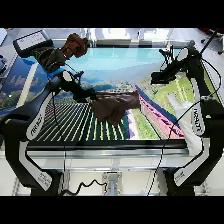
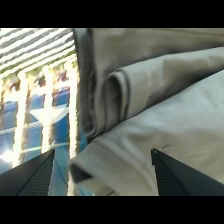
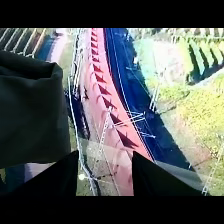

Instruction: Fold the shirts.

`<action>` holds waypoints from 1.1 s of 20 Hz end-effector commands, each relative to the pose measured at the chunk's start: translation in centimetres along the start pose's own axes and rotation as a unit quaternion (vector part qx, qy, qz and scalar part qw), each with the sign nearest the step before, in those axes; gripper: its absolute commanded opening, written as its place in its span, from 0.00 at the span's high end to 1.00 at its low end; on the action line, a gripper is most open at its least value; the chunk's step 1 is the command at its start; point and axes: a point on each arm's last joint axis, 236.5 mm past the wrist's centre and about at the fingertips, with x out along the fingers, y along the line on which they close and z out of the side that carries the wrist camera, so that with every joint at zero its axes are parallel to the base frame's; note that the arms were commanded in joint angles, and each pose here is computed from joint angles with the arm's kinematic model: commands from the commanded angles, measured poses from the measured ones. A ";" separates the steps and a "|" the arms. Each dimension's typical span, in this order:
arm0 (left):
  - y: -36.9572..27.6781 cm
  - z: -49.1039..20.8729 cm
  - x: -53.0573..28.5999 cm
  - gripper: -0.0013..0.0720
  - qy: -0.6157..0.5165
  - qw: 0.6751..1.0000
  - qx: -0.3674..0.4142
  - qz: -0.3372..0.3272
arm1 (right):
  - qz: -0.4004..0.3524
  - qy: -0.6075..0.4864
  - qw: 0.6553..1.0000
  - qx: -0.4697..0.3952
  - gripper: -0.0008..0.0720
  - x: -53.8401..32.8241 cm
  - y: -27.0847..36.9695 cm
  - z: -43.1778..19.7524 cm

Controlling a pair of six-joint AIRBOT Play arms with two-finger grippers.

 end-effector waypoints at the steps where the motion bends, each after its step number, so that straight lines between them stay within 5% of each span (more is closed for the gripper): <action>1: 0.4 -0.7 0.2 0.05 0.018 1.000 -0.007 0.002 | 0.023 -0.002 1.000 0.001 0.47 -0.1 1.1 0.1; 5: -0.6 -1.5 1.9 0.08 0.043 0.998 -0.032 -0.033 | 0.043 -0.006 0.999 0.004 0.47 -0.2 2.1 0.3; 8: -1.8 -0.4 2.2 0.46 0.022 0.997 -0.048 -0.063 | 0.038 -0.001 0.999 0.006 0.47 -0.2 1.8 0.0; 10: -1.7 0.0 2.2 0.89 0.015 0.997 -0.048 -0.062 | 0.026 0.008 1.000 0.004 0.47 -0.1 1.2 -0.4; 11: -1.7 0.0 2.2 0.96 0.015 0.997 -0.046 -0.061 | 0.020 0.010 1.000 0.003 0.47 -0.1 1.0 -0.5; 22: -6.1 5.8 -5.1 0.97 -0.068 0.994 0.026 -0.078 | -0.010 -0.019 1.000 -0.002 0.47 -1.4 -0.1 0.6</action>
